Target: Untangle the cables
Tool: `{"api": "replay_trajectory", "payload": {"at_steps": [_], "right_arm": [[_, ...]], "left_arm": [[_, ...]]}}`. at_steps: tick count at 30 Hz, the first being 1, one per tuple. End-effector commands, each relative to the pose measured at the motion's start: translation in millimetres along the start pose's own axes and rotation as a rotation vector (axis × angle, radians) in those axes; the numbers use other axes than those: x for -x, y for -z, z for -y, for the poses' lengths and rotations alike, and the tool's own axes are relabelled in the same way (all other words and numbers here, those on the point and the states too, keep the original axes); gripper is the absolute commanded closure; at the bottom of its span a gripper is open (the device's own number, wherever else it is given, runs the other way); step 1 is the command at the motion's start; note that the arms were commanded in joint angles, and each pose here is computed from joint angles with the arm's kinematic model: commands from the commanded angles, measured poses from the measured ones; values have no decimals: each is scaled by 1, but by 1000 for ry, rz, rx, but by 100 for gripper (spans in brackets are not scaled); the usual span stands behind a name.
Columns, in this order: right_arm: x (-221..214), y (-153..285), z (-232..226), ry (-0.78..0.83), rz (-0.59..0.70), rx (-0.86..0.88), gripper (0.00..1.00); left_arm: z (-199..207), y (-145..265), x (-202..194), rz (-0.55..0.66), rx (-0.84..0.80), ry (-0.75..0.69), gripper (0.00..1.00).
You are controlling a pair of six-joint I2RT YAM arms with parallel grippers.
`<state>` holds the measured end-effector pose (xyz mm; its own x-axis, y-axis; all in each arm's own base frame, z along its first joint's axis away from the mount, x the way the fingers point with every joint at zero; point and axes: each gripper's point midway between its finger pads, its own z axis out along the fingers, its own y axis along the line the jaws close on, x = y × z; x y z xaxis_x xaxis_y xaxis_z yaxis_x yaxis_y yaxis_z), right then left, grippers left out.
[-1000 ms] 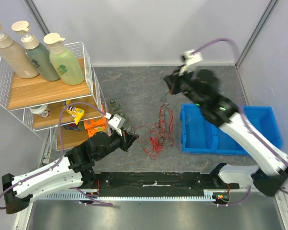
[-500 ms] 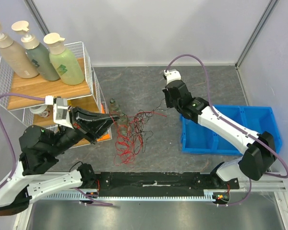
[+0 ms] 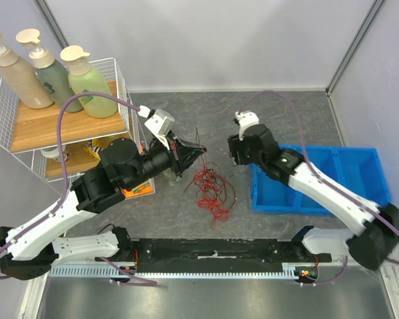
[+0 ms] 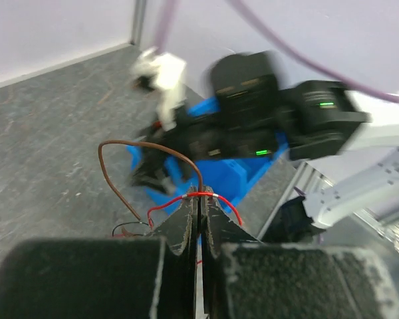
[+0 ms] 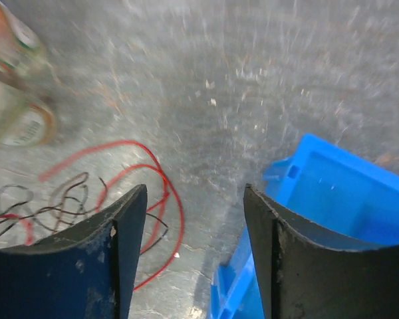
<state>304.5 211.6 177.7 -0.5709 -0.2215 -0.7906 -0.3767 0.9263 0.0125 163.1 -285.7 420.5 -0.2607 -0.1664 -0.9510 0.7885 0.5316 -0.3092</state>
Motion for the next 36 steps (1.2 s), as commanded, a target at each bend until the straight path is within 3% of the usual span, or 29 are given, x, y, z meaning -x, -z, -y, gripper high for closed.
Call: {"api": "replay_trajectory", "payload": {"at_steps": [1, 3, 7, 12, 21, 25, 27, 28, 30, 31, 32, 33, 34, 36], "right_arm": [[55, 67, -8, -38, 225, 116, 31], [59, 87, -44, -15, 259, 338, 31], [62, 141, -113, 63, 460, 765, 25], [76, 171, -134, 17, 586, 921, 23], [70, 169, -181, -10, 546, 1104, 24], [63, 169, -194, -26, 512, 1136, 30], [54, 157, -196, -40, 472, 1118, 44], [52, 153, -195, -47, 464, 1108, 57], [49, 148, -194, -59, 442, 1089, 93], [50, 150, -192, -67, 441, 1081, 100], [52, 152, -189, -73, 446, 1068, 100], [54, 150, -184, -79, 437, 1028, 100], [58, 151, -178, -86, 436, 988, 100], [62, 141, -165, -111, 385, 889, 100]], "left_arm": [[-21, 8, 13, 77, 120, 23, 98], [-24, 5, 7, 63, 134, 31, 98], [-29, 4, 3, 55, 163, 44, 98], [-27, 3, 0, 46, 153, 50, 98], [-28, 3, 0, 53, 159, 69, 98], [-33, -2, -5, 42, 180, 54, 98], [-35, -5, -6, 36, 189, 42, 98], [-35, -5, -7, 34, 189, 39, 98], [-36, -9, -10, 20, 192, 20, 91], [-38, -9, -13, 12, 196, 5, 75], [-41, -10, -16, 1, 208, -11, 50], [-45, -10, -22, -22, 225, -34, 19], [-52, -7, -26, -44, 257, -53, 6], [-66, 0, -40, -99, 316, -88, 5]]}}
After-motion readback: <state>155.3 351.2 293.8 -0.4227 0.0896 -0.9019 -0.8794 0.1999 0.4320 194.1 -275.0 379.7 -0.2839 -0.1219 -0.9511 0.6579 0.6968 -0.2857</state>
